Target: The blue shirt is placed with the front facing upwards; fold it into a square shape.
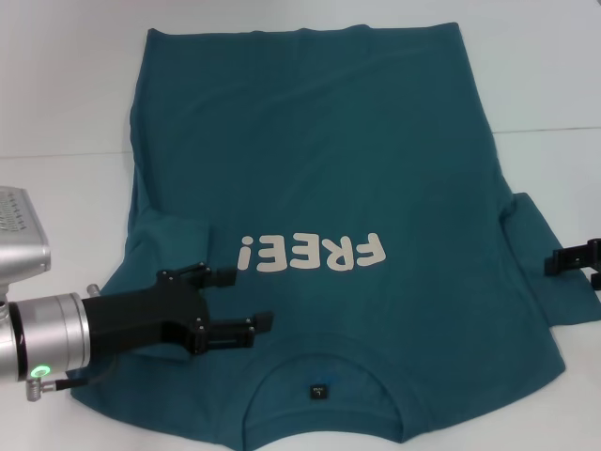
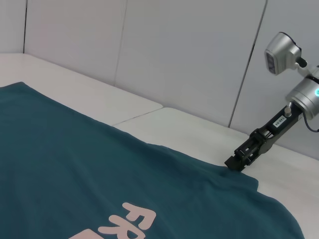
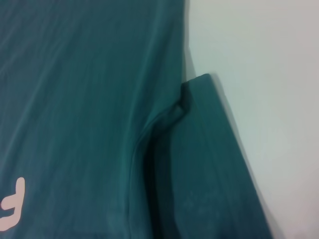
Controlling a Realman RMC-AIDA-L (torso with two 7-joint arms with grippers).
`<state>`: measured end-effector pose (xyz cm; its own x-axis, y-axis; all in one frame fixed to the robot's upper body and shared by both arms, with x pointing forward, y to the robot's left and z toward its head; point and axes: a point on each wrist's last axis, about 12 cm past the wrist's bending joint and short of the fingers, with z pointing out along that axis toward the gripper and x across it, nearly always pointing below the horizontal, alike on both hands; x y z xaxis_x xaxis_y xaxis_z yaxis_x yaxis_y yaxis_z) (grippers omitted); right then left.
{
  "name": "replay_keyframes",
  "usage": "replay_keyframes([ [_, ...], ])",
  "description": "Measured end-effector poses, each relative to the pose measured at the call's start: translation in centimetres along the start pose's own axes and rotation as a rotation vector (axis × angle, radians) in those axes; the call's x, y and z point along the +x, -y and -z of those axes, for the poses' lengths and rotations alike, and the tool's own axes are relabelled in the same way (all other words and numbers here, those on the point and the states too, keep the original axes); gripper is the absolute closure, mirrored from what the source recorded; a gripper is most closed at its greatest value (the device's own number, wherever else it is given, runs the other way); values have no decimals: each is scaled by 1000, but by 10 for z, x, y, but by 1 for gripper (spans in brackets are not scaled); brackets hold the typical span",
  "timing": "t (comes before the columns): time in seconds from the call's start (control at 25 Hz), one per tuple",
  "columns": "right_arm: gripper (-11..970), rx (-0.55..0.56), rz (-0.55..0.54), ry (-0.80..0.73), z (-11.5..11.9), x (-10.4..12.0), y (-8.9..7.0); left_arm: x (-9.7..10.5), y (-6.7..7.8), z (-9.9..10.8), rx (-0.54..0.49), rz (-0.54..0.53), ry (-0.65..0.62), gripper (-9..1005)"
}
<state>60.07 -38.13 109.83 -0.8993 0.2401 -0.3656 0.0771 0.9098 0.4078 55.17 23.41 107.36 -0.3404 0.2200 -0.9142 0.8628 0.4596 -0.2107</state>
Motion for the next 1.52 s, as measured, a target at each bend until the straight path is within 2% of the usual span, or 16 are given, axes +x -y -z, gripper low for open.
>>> replay_keyframes([
  [0.32, 81, -2, 1, 0, -6, 1, -3, -2, 1, -2, 10, -6, 0, 82],
  [0.52, 202, -10, 8, -8, -9, 1, -6, -2, 1, -4, 16, -11, -7, 82],
  [0.64, 325, -13, 9, -14, -10, 2, -7, -3, 1, -4, 19, -12, -7, 81],
  [1.08, 529, -7, 46, -7, -8, 2, -4, -5, 1, -6, 20, -17, -7, 81],
  [1.52, 937, -27, 44, 28, 1, -3, -1, -8, 0, -8, 24, -17, -5, 81],
])
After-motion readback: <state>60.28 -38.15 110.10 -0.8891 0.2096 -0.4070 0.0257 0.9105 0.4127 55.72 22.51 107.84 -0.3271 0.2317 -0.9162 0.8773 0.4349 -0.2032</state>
